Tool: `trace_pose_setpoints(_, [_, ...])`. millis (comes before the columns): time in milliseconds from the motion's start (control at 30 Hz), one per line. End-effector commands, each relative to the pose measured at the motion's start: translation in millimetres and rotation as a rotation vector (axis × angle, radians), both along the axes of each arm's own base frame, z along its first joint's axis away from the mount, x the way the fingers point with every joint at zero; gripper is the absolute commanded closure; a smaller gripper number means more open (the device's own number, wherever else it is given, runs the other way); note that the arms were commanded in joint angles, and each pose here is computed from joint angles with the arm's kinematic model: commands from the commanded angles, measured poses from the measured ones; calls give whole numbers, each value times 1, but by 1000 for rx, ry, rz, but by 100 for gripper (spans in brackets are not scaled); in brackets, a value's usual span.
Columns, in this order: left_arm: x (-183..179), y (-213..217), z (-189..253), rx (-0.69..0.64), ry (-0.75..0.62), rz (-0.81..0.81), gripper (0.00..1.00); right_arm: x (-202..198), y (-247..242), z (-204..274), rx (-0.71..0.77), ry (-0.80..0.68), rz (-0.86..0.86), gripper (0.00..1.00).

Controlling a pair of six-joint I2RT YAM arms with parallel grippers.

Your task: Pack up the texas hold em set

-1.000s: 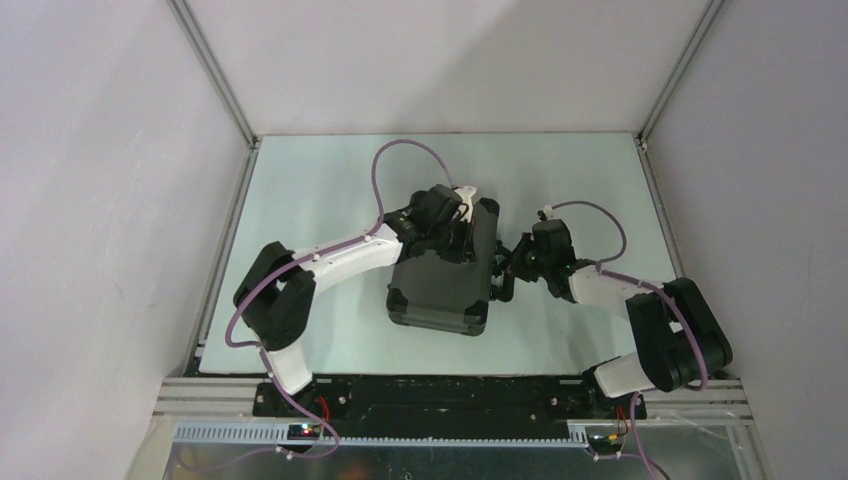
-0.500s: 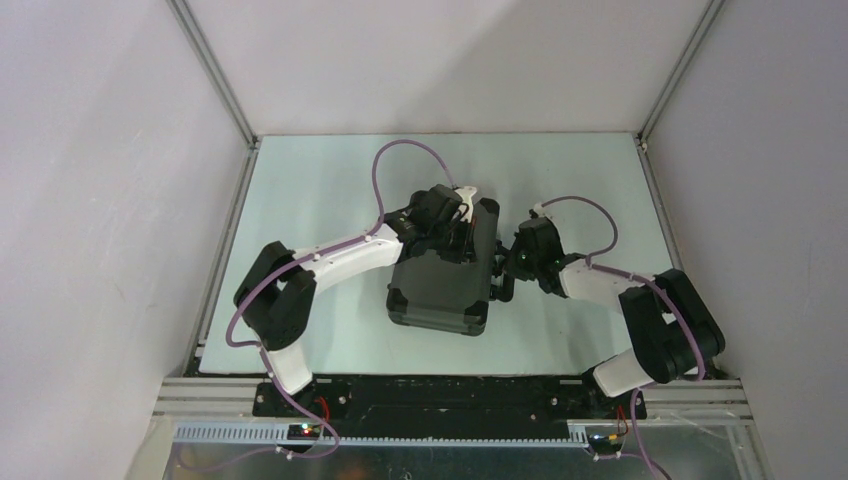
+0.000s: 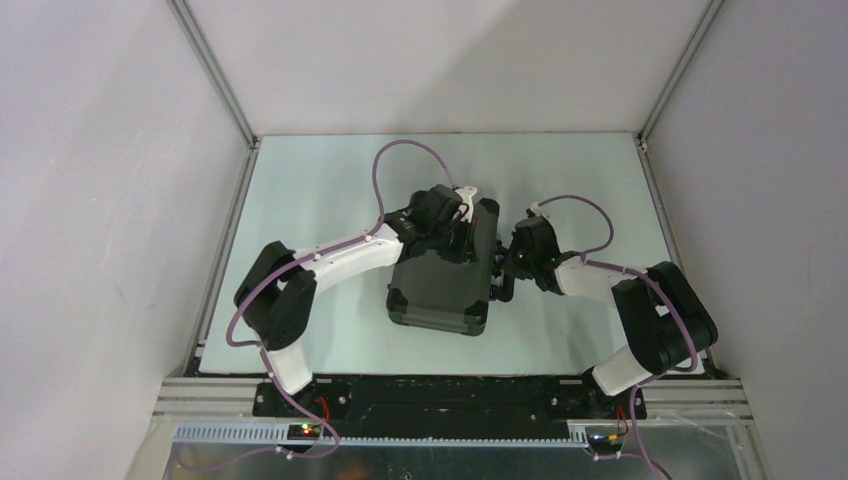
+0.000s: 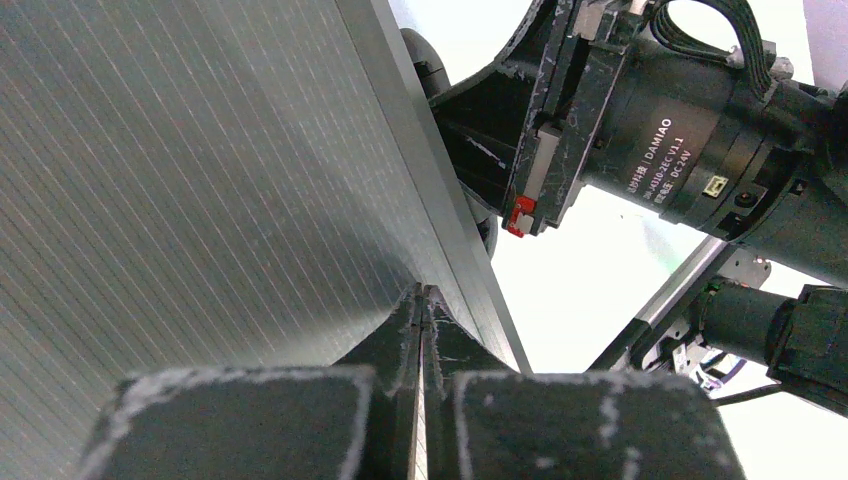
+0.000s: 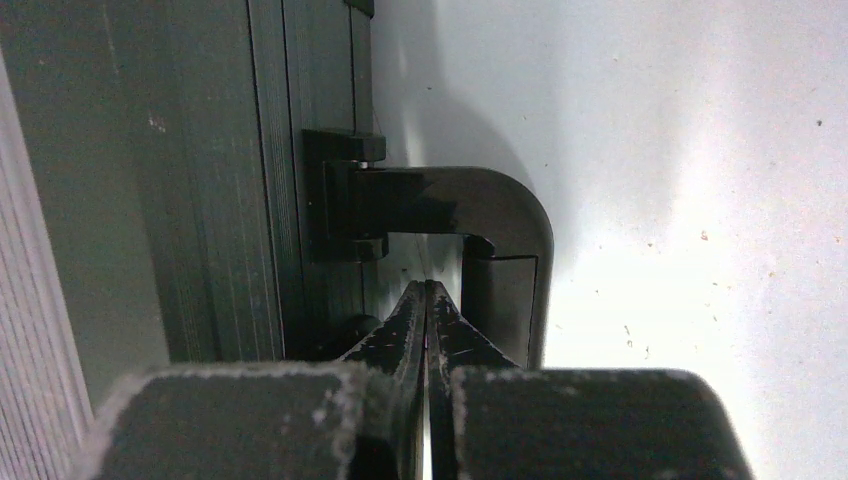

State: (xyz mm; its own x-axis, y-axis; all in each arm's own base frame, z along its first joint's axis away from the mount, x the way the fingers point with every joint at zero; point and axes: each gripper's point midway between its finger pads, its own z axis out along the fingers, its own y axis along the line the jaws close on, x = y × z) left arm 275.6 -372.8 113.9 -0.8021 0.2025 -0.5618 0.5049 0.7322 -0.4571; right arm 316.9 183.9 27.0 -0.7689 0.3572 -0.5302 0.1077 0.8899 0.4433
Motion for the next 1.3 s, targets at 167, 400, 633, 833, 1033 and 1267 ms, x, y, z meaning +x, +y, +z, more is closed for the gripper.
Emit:
trace_pose_setpoints(167, [-41,39,-74,237,183,-23,100,-24,48,2,171,70,145,100])
trace_pose_setpoints(400, [-46,39,-82,249,200,-37,100,-26,57,9,291,60,172,100])
trace_pose_setpoints(633, [-52,37,-89,262,216,-53,100,-32,61,3,370,76,180,100])
trace_pose_setpoints(833, [-55,37,-94,269,226,-61,100,-36,63,-7,398,99,184,100])
trace_pose_setpoints(1033, [-56,37,-96,273,231,-64,100,-34,54,-8,365,82,146,100])
trace_pose_setpoints(1267, [-51,36,-90,266,211,-61,100,-13,15,24,195,-73,13,100])
